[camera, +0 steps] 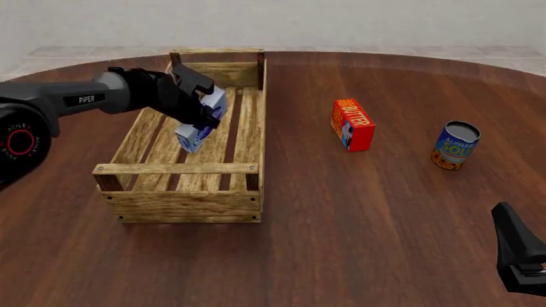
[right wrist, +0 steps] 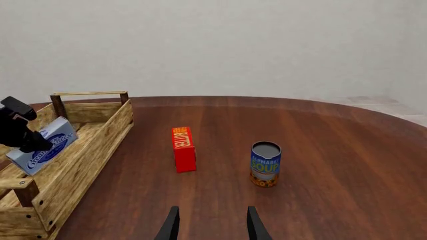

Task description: Pick up the cream cheese and put it in the tray.

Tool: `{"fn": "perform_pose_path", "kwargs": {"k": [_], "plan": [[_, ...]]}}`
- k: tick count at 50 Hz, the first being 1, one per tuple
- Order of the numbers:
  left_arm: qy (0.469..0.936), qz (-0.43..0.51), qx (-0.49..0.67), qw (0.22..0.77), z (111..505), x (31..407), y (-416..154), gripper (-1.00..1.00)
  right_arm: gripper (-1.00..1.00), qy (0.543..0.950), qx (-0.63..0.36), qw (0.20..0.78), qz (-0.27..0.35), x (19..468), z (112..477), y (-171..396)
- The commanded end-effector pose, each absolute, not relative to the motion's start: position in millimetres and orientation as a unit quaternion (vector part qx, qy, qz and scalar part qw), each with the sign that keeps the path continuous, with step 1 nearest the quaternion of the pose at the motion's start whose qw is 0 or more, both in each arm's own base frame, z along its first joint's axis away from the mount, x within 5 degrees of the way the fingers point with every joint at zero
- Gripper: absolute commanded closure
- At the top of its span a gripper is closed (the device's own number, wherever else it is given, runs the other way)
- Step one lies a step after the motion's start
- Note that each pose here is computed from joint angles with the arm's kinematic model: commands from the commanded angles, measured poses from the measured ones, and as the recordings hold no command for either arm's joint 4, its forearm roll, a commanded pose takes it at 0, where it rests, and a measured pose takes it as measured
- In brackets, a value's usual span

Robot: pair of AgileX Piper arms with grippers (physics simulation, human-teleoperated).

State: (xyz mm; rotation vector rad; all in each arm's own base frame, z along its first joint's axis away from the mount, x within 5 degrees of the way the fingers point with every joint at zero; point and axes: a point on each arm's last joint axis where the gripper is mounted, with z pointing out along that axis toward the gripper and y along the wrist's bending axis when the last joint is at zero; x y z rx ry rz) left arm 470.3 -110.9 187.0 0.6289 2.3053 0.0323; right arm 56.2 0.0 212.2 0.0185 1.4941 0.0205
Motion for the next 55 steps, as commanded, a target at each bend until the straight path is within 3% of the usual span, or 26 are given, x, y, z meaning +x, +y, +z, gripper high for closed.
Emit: {"fn": "perform_pose_path", "kwargs": {"k": [1, 25, 26, 55], "plan": [[0.899, 0.015, 0.254, 0.355, 174.5, 470.8, -112.5, 1.0, -1.0, 0.68, 0.008, 0.733, 0.01, 56.2, 212.2, 0.1], [0.903, 0.024, 0.272, 0.331, 157.5, 473.2, -105.5, 1.0, -1.0, 0.679, 0.009, 0.734, 0.009, 56.2, 212.3, 0.0], [0.903, 0.024, 0.274, 0.33, 157.1, 472.8, -106.2, -1.0, -1.0, 0.679, 0.009, 0.734, 0.009, 56.2, 212.3, 0.0], [0.894, 0.035, 0.288, 0.343, 176.0, 468.4, -99.7, -1.0, -1.0, 0.68, 0.009, 0.733, 0.01, 56.2, 212.0, 0.0]]}}
